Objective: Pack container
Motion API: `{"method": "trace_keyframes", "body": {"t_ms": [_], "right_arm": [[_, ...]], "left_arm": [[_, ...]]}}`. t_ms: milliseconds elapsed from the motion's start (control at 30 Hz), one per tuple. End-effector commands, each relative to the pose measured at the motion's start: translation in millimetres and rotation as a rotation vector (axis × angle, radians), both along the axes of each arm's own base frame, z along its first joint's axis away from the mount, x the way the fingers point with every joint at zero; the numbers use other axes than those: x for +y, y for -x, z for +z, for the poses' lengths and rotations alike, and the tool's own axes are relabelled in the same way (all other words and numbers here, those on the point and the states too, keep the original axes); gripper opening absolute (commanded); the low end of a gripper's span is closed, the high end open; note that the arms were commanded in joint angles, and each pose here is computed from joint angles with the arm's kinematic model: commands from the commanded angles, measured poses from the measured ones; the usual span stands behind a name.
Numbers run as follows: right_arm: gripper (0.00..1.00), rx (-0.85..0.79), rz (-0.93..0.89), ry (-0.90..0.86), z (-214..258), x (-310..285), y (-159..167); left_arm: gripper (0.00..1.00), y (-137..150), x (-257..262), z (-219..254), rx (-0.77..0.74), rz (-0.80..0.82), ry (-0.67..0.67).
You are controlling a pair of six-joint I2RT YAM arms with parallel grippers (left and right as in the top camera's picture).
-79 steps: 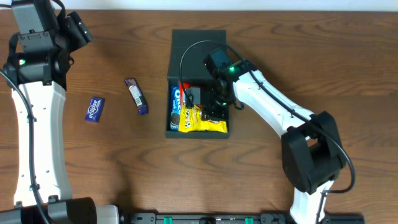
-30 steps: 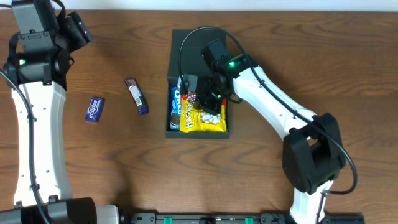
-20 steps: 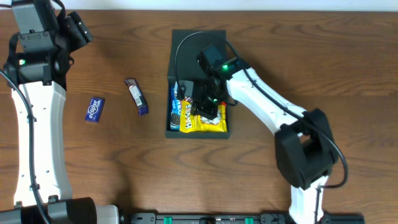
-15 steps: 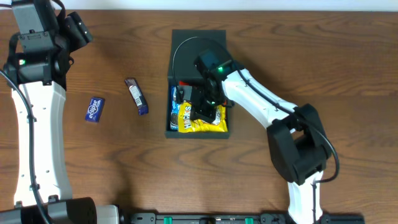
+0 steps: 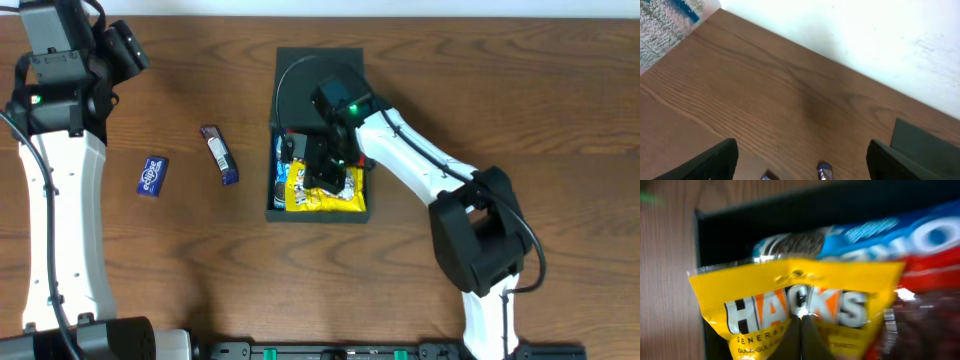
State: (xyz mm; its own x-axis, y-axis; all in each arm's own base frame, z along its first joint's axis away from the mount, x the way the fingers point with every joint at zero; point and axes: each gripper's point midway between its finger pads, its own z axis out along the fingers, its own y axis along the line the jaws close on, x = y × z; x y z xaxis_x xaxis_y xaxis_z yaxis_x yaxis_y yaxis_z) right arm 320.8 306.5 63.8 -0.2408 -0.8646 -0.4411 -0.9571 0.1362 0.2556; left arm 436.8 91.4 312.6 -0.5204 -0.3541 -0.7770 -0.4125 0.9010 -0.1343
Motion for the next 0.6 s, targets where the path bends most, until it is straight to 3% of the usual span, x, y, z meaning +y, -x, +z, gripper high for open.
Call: {"method": "trace_keyframes", "body": {"t_ms": [0,200,400,467,533,567], "right_arm": [[0.01,-0.143,-0.025,-0.115,69,9,-23],[0.01,-0.3,-0.137,-0.221,134,-6,-60],[0.02,-0.306,-0.352,-0.266,150,-37,-102],[0.11,-0.304,-0.432,-0.28,154,-53,-117],[0.35,-0.301,-0.508,-0.294,157,-69,-131],[0.4,-0.301,-0.534,-0.299,159,-74,-136]], "left_arm": [[0.83,-6,1,-16,0.054,-0.016,-0.002],[0.83,-9,-3,-74,0.228,-0.038,0.034],[0.83,-10,-14,-125,0.372,-0.083,0.112],[0.83,-10,-27,-149,0.434,-0.123,0.174],[0.82,-6,-38,-171,0.506,-0.146,0.198],[0.82,-4,-43,-179,0.532,-0.155,0.201]]}}
